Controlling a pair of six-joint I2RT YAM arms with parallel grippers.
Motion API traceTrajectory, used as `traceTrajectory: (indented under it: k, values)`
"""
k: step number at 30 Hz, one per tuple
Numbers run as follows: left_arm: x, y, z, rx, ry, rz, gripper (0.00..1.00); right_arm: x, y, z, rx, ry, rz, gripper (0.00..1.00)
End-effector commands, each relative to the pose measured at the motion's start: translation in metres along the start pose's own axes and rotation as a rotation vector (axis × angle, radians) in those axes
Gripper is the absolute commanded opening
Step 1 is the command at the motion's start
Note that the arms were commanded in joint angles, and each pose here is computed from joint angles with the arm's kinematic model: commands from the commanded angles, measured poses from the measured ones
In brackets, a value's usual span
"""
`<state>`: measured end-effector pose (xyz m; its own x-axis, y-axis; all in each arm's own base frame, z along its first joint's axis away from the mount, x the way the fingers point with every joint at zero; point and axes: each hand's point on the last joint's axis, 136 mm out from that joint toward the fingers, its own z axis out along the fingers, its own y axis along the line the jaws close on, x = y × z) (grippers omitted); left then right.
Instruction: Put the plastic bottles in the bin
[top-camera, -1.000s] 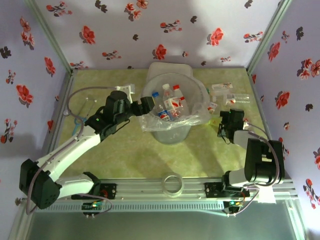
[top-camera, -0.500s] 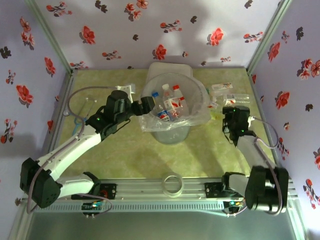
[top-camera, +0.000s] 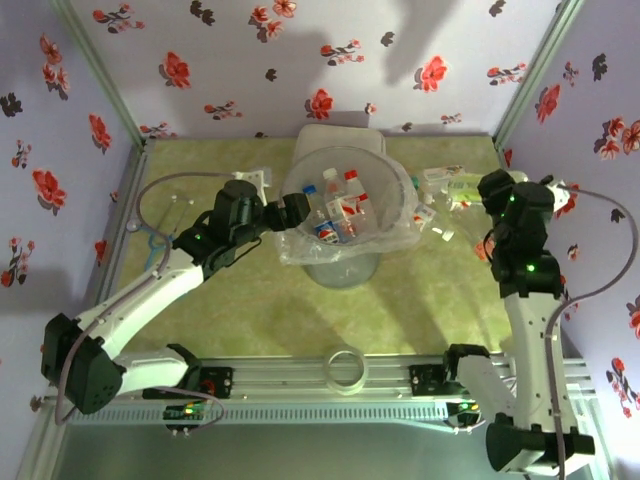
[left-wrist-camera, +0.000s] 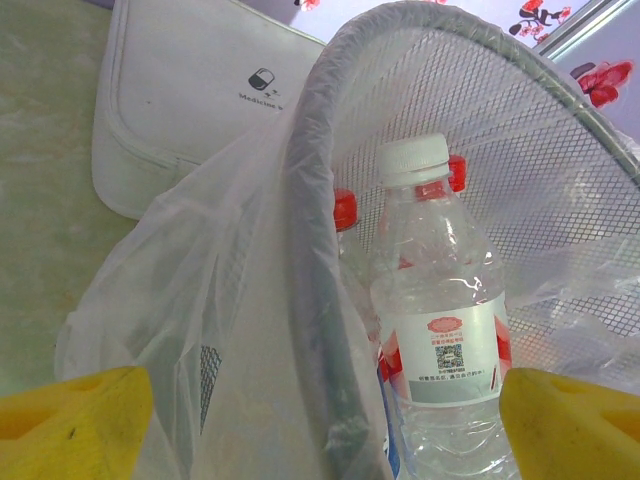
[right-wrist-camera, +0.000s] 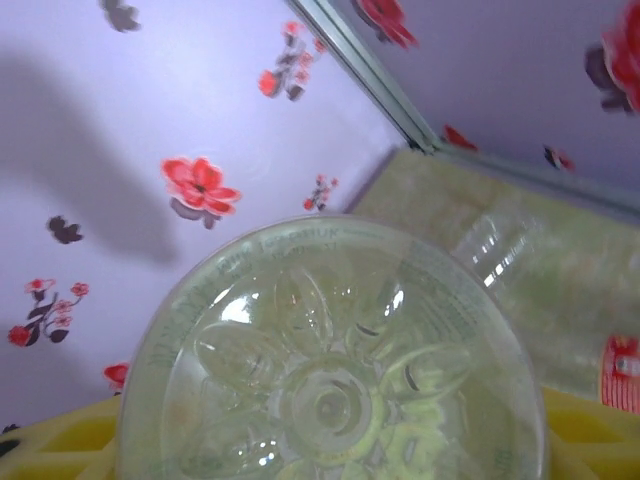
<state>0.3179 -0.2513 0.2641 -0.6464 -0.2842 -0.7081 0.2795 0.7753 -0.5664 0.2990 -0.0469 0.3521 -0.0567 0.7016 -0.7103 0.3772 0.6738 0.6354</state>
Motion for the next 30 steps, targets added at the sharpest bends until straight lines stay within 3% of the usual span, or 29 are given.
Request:
traceTrajectory:
  k: [1,9,16,22,30]
  values:
    - [0.003,0.006,0.003,-0.03,0.025,0.019,0.9,-0.02,0.035,-0.019,-0.105,-0.02,-0.195,0.66]
    - [0.003,0.005,0.004,-0.021,0.025,0.016,0.9,-0.04,0.123,-0.06,-0.399,0.006,-0.301,0.62]
    - [0.003,0.005,0.004,-0.022,0.026,0.015,0.9,-0.004,0.18,-0.094,-0.612,0.107,-0.437,0.57]
    - [0.003,0.005,0.007,-0.022,0.031,0.014,0.9,0.064,0.203,-0.093,-0.631,0.267,-0.644,0.57]
    - [0.003,0.005,0.004,-0.022,0.028,0.021,0.9,0.107,0.192,-0.077,-0.443,0.374,-0.96,0.55]
